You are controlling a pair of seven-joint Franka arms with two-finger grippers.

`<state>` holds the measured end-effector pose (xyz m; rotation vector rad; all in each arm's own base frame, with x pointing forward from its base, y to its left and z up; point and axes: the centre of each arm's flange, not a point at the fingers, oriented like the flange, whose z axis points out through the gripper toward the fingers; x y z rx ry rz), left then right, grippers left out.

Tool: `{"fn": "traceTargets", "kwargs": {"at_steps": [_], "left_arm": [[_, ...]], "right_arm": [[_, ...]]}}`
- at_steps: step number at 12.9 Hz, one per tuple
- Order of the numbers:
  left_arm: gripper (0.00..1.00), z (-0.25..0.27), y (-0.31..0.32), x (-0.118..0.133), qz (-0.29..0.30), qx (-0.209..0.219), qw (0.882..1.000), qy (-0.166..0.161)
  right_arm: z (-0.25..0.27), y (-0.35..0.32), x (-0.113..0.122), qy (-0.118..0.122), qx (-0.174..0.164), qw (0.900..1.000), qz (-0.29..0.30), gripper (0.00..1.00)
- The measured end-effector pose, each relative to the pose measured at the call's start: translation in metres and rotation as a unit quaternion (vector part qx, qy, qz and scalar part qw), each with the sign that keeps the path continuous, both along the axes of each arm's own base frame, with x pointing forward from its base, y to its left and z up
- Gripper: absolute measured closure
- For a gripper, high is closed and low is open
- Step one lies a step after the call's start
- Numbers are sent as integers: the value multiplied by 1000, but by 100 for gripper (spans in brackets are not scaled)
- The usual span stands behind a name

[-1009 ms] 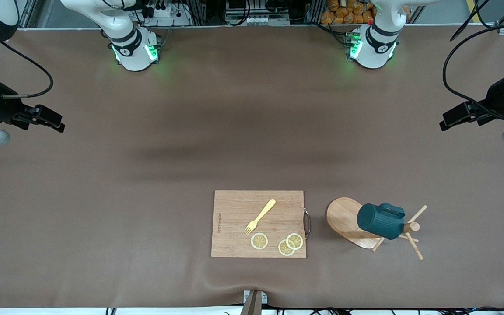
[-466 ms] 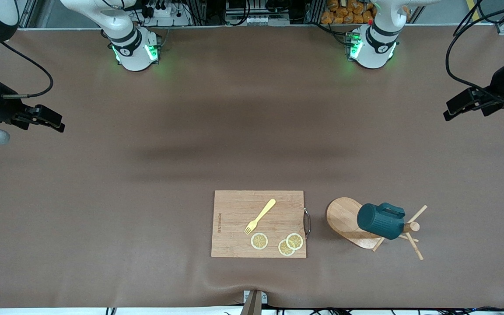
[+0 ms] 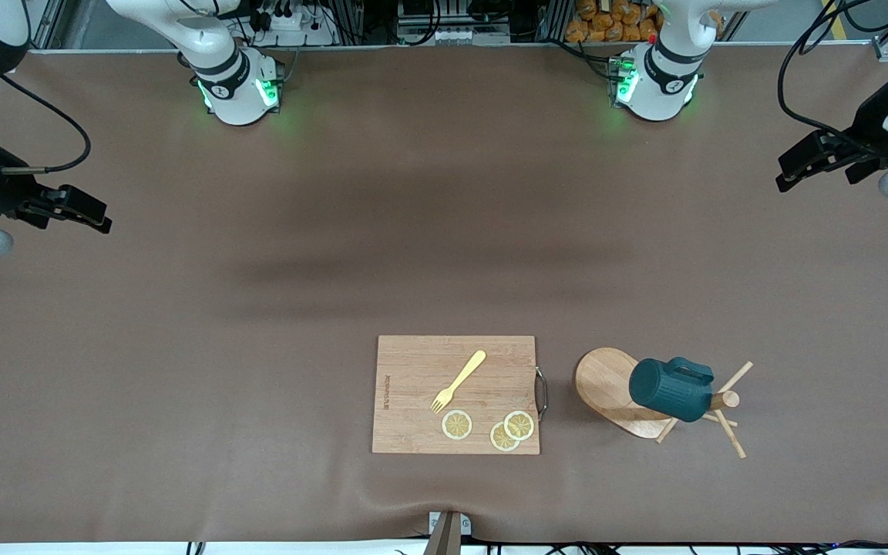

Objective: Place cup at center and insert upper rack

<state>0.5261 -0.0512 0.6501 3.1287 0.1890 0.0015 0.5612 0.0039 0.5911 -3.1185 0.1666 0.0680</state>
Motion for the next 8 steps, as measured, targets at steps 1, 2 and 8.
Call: {"fn": "traceTargets", "kwargs": {"at_steps": [1, 2, 8], "left_arm": [[0, 1, 0, -1, 0, 0, 1000, -1], [0, 1, 0, -1, 0, 0, 1000, -2], [0, 7, 3, 1, 1, 12, 1000, -13]], "right_arm": [[0, -3, 0, 0, 0, 1000, 1, 0], [0, -4, 0, 0, 0, 1000, 3, 0], [-5, -7, 0, 5, 0, 1000, 4, 0]]}}
